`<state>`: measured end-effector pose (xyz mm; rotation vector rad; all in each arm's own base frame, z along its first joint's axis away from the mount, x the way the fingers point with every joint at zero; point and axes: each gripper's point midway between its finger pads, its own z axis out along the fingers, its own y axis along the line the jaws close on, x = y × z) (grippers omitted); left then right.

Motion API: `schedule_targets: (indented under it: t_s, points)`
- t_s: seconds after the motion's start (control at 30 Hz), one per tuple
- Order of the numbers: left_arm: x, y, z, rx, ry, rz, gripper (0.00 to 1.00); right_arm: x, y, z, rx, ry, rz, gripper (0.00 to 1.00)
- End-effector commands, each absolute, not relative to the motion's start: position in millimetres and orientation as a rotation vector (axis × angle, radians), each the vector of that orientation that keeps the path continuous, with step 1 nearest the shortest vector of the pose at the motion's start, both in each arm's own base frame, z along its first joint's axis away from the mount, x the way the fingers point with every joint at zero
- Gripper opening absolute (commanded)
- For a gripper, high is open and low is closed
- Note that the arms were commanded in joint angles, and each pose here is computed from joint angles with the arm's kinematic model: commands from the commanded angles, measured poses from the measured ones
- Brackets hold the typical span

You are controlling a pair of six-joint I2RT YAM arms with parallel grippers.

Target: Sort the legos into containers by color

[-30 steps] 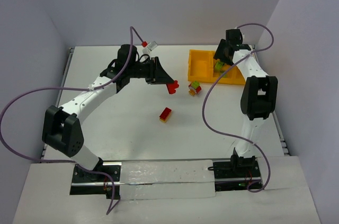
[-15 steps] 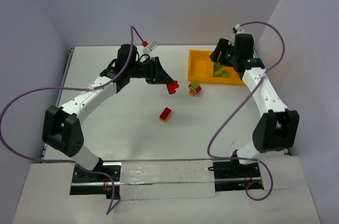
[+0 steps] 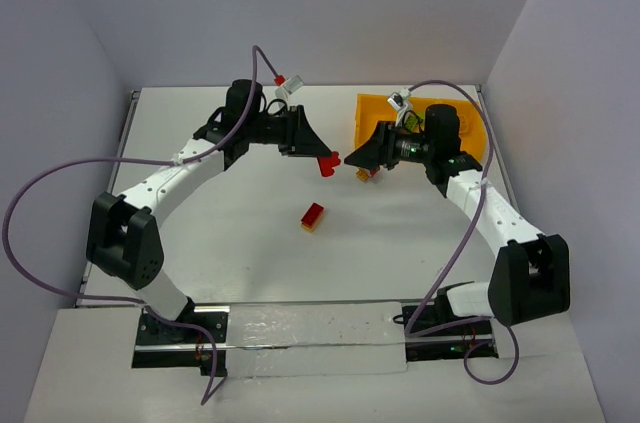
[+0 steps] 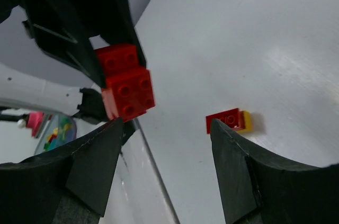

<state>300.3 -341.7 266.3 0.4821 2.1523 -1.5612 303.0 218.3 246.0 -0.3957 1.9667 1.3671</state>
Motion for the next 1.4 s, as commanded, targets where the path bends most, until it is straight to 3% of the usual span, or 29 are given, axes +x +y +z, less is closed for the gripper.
schedule_targets:
  t_s: [0.0, 0.5, 0.63, 0.73, 1.37]
  points:
    - [299.7, -348.1, 299.6, 0.581, 2.018, -1.616, 0.00, 276.8, 239.2, 290.4, -0.585, 1.771, 1.516, 0.74]
    - [294.2, -345.3, 311.5, 0.577, 1.984, -1.617, 0.00, 274.6, 257.6, 297.9, -0.592, 1.716, 1.643, 0.59]
    - [293.3, -345.0, 315.1, 0.583, 1.974, -1.617, 0.00, 277.3, 257.5, 291.5, -0.568, 1.738, 1.636, 0.62]
    - [293.2, -344.8, 318.0, 0.589, 1.967, -1.614, 0.00, 280.0, 257.1, 286.9, -0.547, 1.752, 1.632, 0.69]
    - [294.2, -344.7, 319.4, 0.599, 1.973, -1.601, 0.00, 289.0, 258.5, 275.0, -0.493, 1.790, 1.643, 0.71]
